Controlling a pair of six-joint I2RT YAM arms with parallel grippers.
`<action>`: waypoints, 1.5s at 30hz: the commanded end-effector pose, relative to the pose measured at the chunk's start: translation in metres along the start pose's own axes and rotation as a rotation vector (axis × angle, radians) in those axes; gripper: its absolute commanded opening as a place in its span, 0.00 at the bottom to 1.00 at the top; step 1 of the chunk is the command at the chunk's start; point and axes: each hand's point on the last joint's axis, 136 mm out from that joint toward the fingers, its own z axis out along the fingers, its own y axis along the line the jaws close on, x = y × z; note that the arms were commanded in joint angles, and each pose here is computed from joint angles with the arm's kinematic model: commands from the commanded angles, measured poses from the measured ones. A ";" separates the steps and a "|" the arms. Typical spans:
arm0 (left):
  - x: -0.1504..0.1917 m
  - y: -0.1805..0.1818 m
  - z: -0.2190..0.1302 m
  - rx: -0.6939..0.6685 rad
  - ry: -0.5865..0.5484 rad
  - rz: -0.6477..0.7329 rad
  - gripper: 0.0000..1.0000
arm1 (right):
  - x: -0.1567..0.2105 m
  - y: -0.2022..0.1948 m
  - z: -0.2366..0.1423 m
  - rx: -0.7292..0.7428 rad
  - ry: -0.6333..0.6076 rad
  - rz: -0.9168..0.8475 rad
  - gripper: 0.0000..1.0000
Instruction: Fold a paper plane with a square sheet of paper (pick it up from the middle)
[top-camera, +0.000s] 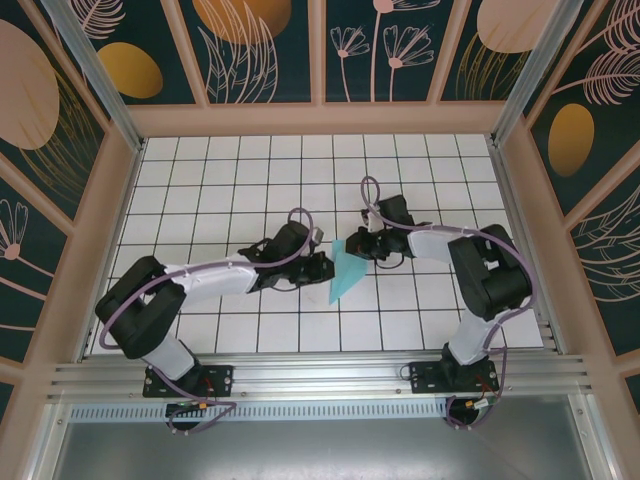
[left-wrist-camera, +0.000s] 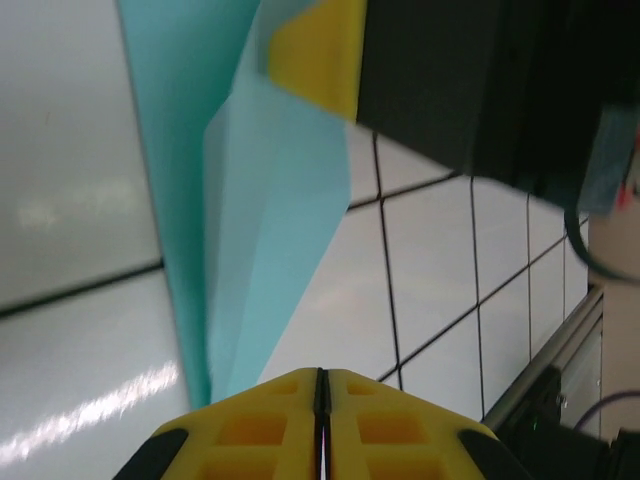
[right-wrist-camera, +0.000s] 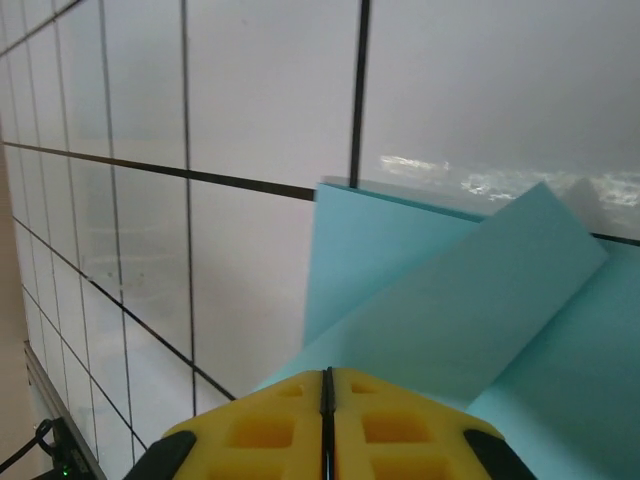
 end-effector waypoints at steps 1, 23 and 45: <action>-0.016 0.001 0.014 -0.046 -0.022 0.010 0.14 | -0.009 0.005 -0.023 0.059 -0.065 -0.026 0.15; -0.003 0.048 0.054 -0.196 0.068 0.012 0.13 | 0.047 -0.039 -0.037 0.090 -0.059 0.177 0.42; 0.005 0.051 0.055 -0.192 0.099 0.003 0.14 | 0.049 -0.029 -0.024 -0.001 -0.019 0.177 0.42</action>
